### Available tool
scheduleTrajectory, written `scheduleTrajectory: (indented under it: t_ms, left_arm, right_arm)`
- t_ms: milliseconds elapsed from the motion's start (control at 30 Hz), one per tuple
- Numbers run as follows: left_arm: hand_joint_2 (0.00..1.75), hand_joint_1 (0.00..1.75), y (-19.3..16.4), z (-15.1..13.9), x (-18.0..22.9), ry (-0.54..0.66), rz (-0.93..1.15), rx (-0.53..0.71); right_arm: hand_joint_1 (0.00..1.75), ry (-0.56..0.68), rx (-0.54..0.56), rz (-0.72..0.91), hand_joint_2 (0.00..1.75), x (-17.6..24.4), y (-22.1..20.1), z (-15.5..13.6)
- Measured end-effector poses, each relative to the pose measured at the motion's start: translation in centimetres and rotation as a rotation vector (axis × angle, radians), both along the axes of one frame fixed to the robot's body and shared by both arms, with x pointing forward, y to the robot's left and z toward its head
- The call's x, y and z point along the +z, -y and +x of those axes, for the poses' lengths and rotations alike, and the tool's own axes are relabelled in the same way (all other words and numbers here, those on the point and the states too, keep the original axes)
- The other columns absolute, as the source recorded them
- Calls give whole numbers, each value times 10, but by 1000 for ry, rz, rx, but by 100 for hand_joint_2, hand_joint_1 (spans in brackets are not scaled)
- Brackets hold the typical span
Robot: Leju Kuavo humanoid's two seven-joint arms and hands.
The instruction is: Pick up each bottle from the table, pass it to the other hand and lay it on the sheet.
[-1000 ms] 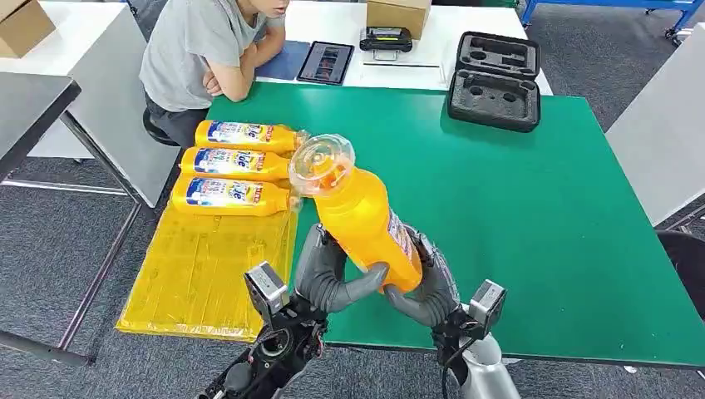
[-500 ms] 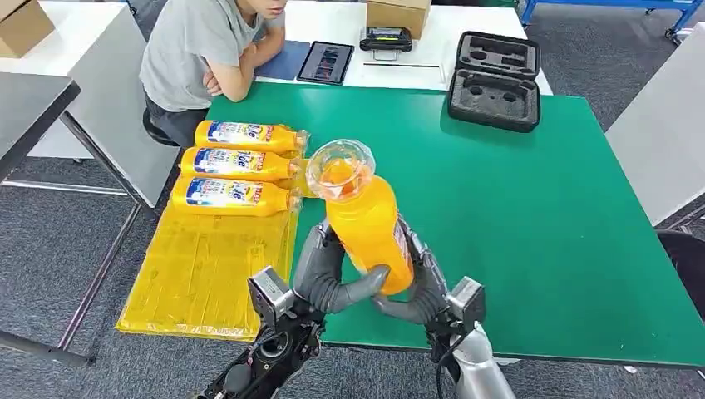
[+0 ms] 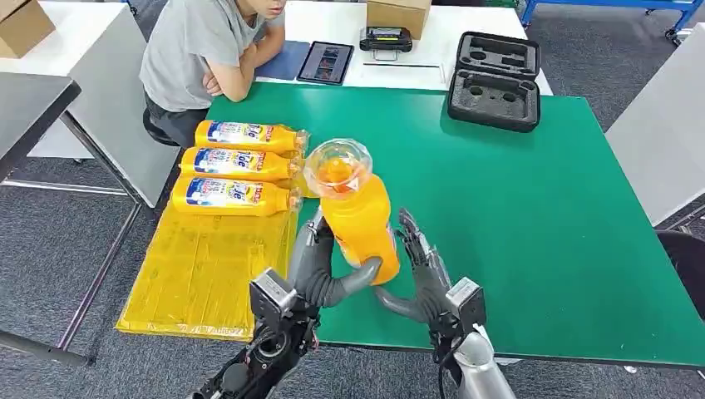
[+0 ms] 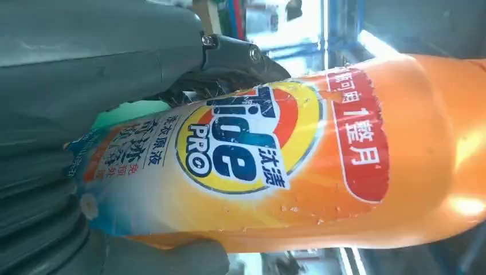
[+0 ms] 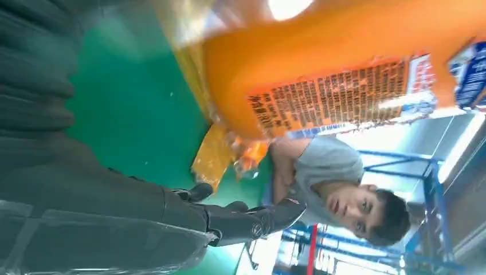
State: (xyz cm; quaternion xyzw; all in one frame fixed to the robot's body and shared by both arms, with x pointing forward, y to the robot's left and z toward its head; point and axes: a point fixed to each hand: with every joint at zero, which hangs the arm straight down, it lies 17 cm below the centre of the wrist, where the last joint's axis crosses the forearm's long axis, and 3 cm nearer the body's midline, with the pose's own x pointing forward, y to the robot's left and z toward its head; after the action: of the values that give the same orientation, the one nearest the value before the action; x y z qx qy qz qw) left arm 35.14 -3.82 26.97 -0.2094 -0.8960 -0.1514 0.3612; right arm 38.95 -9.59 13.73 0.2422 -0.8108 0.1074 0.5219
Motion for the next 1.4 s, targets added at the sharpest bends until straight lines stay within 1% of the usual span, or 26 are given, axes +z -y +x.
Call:
scheduleTrajectory:
  t_ms: [67,200,267,400,533,567,700,833,1000,1100,1233,1333,1400]
  left_arm:
    - [175,175,-2,5,-2,36,40,55]
    - [175,175,-10,17,-12,133,147,210]
    - [175,175,-15,24,-19,162,190,261]
    - [175,175,-38,42,-43,246,327,402]
    - [175,175,-44,48,-68,435,568,459]
    - [175,175,-49,53,-73,455,612,480]
    - [175,175,-73,75,-88,463,750,572]
    - [175,175,-95,90,-103,460,860,621]
    - [175,175,-113,99,-111,443,909,648]
    - [175,175,-131,109,-128,421,1018,672]
    - [175,175,-157,117,-144,401,1110,687]
    - [175,175,-175,118,-165,374,1207,668]
    - [175,175,-183,117,-174,363,1235,665]
  right_arm:
    - [0,-8,-21,-10,175,-5,4,-1]
    - [0,-14,-87,-47,175,-15,15,-2]
    - [0,-9,-115,-61,175,-16,20,-3]
    - [0,17,-173,-84,175,-12,31,-11]
    - [0,37,-203,-89,175,-6,40,-15]
    - [0,40,-205,-87,175,-5,40,-16]
    - [0,35,-207,-70,175,-4,44,-18]
    - [0,29,-213,-55,175,-4,47,-17]
    - [0,27,-216,-48,175,-3,48,-16]
    - [0,20,-214,-28,175,-2,51,-16]
    - [0,18,-211,-23,175,-2,52,-16]
    - [0,17,-201,-18,175,-2,52,-15]
    - [0,16,-203,-17,175,-2,53,-15]
